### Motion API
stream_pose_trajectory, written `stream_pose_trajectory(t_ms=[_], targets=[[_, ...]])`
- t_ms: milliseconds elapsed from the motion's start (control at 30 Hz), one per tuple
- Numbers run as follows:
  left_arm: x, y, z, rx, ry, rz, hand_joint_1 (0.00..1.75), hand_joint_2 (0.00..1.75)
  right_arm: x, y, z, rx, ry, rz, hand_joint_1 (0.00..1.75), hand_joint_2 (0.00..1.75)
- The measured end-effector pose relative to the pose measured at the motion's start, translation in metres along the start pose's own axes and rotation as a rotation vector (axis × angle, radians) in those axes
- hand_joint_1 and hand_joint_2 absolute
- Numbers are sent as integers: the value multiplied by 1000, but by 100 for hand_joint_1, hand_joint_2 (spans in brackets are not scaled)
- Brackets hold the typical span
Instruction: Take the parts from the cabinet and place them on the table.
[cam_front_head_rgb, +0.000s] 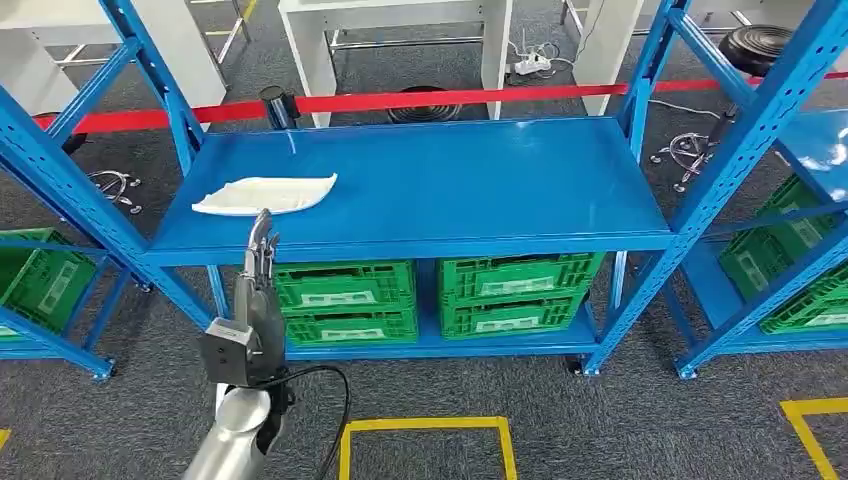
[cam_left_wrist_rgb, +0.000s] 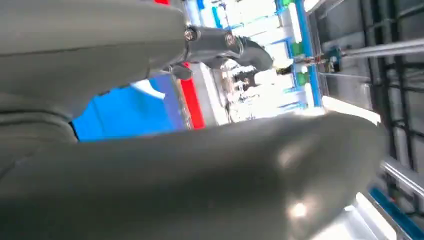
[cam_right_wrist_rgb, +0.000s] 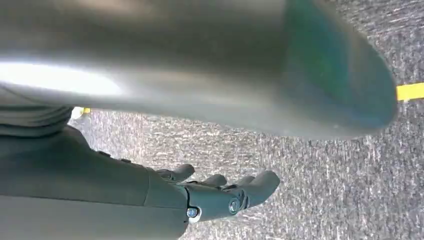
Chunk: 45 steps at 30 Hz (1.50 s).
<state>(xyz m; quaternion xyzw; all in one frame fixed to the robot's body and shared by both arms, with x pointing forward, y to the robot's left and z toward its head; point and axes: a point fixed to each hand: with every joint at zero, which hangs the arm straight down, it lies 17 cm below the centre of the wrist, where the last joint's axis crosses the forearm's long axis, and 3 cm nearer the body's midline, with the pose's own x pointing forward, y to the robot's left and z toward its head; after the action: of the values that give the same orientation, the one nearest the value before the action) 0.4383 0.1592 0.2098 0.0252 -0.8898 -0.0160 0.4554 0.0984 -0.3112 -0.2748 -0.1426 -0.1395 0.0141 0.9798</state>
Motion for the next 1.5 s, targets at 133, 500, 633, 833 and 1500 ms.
stream_pose_trajectory(t_ms=[133,500,633,833,1500], targets=[[-8,-18,0,-28,28,33,0,0,-8,-3,0,-4,37,-32,0,0],[-1,-58,-8,-105,22,73,0,0,-1,0,0,-3,16,-69,0,0],[-4,-57,-5,-101,29,80,0,0,2,-6,-1,-16,-25,-40,0,0],[0,-58,-8,-95,11,62,0,0,-7,-30,-6,-75,25,-70,0,0],[10,-58,-14,-74,-14,76,0,0,-20,-27,-4,-89,95,-224,0,175]])
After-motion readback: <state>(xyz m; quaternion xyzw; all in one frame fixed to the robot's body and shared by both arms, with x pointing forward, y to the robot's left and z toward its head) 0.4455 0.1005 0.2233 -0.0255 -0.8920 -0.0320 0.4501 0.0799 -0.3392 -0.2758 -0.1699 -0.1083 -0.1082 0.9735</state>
